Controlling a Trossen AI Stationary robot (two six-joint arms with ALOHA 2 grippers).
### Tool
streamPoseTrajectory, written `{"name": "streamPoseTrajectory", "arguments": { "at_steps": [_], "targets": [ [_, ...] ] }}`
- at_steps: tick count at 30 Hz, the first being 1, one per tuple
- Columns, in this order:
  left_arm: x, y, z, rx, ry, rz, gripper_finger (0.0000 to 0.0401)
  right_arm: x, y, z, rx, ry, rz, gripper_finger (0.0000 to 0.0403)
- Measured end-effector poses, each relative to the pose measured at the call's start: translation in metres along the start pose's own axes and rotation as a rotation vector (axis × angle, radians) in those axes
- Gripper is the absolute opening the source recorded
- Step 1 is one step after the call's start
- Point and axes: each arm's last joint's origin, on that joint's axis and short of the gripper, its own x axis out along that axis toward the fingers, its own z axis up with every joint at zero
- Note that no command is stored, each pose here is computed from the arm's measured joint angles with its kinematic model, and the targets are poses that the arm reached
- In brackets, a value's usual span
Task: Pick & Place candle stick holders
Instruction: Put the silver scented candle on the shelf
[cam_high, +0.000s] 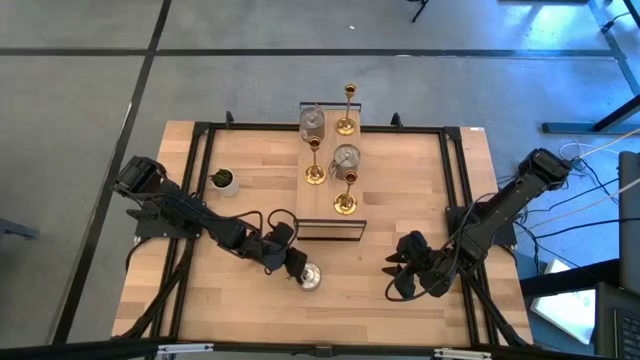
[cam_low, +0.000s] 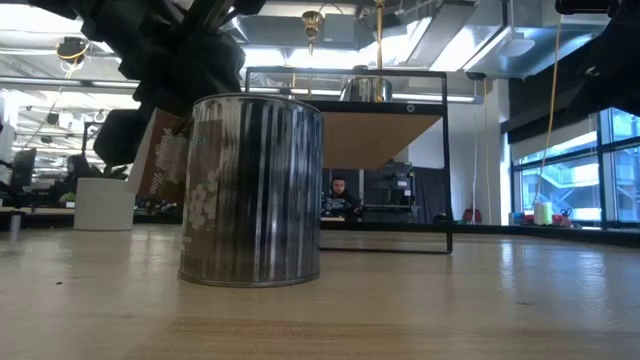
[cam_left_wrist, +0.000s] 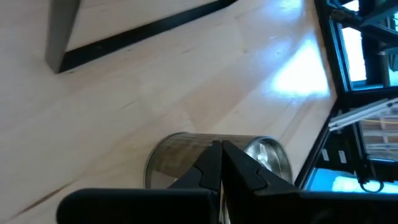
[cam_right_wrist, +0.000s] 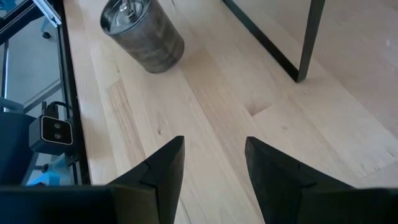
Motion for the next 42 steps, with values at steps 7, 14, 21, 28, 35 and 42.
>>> {"name": "streamPoseTrajectory", "arguments": {
  "at_steps": [7,14,21,28,35,42],
  "targets": [
    [0.001,-0.002,0.000,0.010,-0.001,-0.019,0.0002,0.000,0.000,0.000,0.000,-0.014,-0.006,0.0175],
    [-0.021,-0.025,0.005,0.177,-0.233,0.109,0.0002,0.000,0.001,0.001,0.008,-0.017,0.002,0.0175],
    [-0.048,-0.040,0.008,0.317,-0.125,0.148,0.0002,0.000,0.002,0.001,0.017,-0.027,0.009,0.0175],
    [-0.083,-0.027,-0.033,0.387,-0.152,0.216,0.0002,-0.001,0.003,0.007,0.126,-0.180,-0.007,0.0175],
    [-0.118,-0.013,-0.072,0.501,-0.189,0.186,0.0002,-0.001,0.004,0.011,0.234,-0.292,-0.013,0.0175],
    [-0.094,0.022,-0.086,0.407,-0.140,0.180,0.0002,0.001,0.003,0.011,0.249,-0.298,-0.029,0.0174]
  ]
}}
